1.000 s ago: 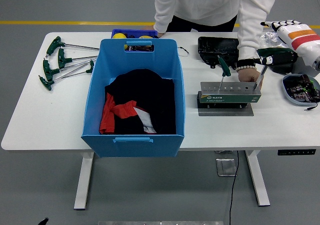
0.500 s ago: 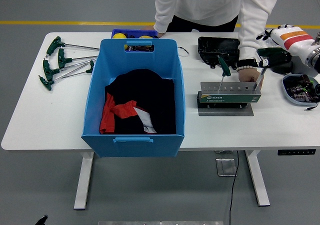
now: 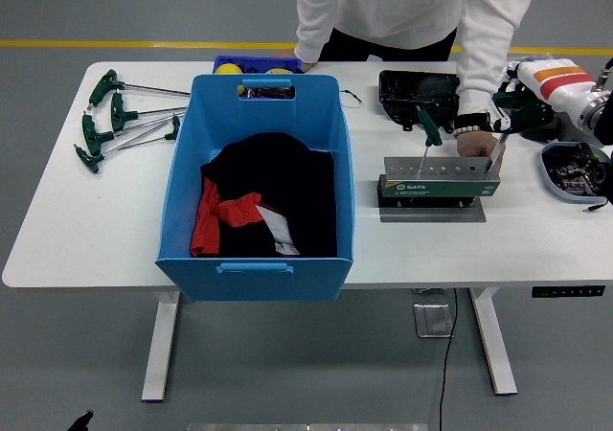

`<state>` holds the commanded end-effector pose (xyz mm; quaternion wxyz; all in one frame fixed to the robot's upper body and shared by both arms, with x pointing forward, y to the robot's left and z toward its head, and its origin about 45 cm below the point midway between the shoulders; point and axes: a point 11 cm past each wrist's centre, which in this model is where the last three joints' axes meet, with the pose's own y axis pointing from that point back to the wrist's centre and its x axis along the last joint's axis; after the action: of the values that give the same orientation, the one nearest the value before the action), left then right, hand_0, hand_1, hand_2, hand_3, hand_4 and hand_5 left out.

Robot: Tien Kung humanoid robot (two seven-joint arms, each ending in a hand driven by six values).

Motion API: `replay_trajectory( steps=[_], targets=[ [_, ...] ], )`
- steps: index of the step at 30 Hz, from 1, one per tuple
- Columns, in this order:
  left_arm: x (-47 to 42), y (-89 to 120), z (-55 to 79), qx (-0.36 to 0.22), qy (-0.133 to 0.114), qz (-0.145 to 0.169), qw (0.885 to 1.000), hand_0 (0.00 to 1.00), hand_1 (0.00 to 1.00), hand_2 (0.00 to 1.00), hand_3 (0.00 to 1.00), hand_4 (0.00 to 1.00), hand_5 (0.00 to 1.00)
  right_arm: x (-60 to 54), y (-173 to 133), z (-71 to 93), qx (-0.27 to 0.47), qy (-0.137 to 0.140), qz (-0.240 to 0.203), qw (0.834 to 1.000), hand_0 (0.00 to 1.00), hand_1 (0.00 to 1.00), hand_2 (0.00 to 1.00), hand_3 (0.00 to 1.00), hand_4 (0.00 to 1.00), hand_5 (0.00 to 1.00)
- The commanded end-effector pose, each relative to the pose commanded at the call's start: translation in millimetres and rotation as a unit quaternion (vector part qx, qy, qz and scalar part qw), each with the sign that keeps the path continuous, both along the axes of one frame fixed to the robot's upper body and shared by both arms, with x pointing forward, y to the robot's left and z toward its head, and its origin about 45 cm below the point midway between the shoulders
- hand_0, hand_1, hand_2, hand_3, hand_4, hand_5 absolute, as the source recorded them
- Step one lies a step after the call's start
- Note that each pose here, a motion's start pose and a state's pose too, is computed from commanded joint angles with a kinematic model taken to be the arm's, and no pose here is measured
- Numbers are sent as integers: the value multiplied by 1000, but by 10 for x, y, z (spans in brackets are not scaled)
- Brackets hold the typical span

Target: Lift tool from toolbox,place it in box,lift tool from toolbox,place it in box

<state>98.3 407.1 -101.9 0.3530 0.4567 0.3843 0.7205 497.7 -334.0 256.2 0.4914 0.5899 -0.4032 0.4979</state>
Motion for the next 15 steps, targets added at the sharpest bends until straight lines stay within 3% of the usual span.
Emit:
replay_trajectory(
  steps=[4, 5, 10, 11, 15],
  targets=[
    [5, -5, 0, 0, 0, 0, 1000, 770, 773, 782, 664, 698, 588, 0, -38, -41, 0, 4, -8, 1000, 499, 404, 388, 471, 998, 660],
    [7, -6, 0, 0, 0, 0, 1000, 768, 771, 779, 658, 697, 585, 1, -44, -46, 0, 4, -10, 1000, 428, 366, 345, 411, 998, 659],
    [22, -11, 2, -1, -1, -1, 1000, 768, 771, 779, 658, 697, 585, 10, -63, -66, 2, 3, -16, 1000, 428, 366, 345, 411, 998, 659],
    [26, -13, 2, -1, -1, -1, 1000, 768, 770, 778, 657, 696, 585, 12, -65, -68, 4, 2, -17, 1000, 359, 313, 297, 358, 998, 670],
    [39, -19, 3, -1, -2, -3, 1000, 768, 770, 778, 657, 696, 585, 18, -73, -79, 9, -3, -23, 1000, 359, 313, 297, 358, 998, 670]
  ],
)
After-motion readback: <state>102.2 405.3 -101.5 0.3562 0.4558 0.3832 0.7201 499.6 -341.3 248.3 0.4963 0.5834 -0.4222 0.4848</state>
